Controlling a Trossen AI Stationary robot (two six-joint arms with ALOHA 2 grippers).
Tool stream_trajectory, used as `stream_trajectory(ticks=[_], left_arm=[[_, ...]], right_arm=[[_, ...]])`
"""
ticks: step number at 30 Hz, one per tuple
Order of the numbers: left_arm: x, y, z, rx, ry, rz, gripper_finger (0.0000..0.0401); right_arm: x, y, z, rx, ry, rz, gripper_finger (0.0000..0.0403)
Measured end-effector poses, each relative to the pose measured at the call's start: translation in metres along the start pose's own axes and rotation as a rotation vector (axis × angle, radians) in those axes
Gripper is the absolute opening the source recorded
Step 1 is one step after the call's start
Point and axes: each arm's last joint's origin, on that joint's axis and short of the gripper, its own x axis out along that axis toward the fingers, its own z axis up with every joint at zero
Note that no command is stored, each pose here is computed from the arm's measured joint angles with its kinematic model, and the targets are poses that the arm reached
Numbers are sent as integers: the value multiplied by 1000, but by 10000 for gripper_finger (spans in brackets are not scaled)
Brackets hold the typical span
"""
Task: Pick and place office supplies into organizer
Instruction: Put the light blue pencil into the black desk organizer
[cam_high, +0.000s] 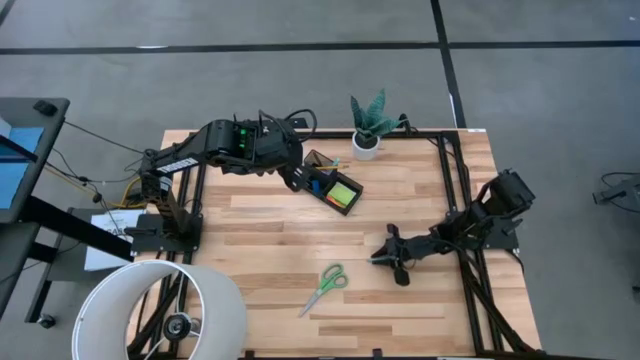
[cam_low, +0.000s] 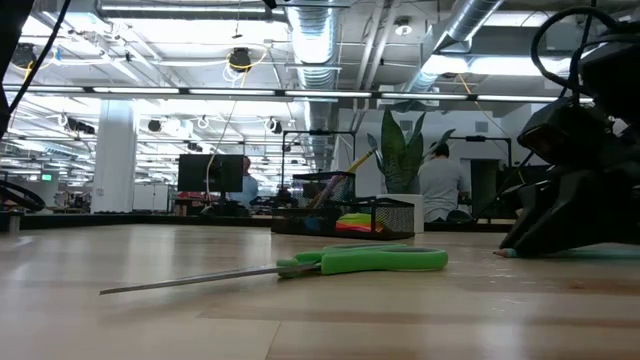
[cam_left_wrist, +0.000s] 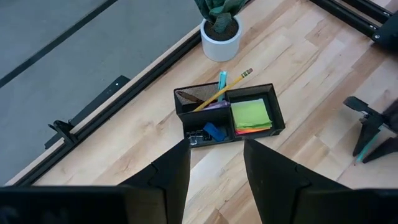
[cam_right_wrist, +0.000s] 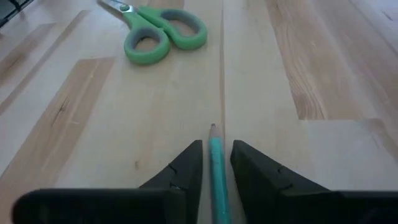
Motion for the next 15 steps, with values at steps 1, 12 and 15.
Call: stream_trajectory(ticks=[1, 12, 15], left_arm=[[0, 0, 0, 0, 3, -4, 144], [-1, -1, -1, 4, 5, -9, 144], [-1, -2, -1, 6, 4, -10, 144]], right_arm=[[0, -1, 0, 2, 1, -2, 77], [10, -1, 10, 10, 21, 17, 27], [14, 1, 14, 11, 33, 13, 39]])
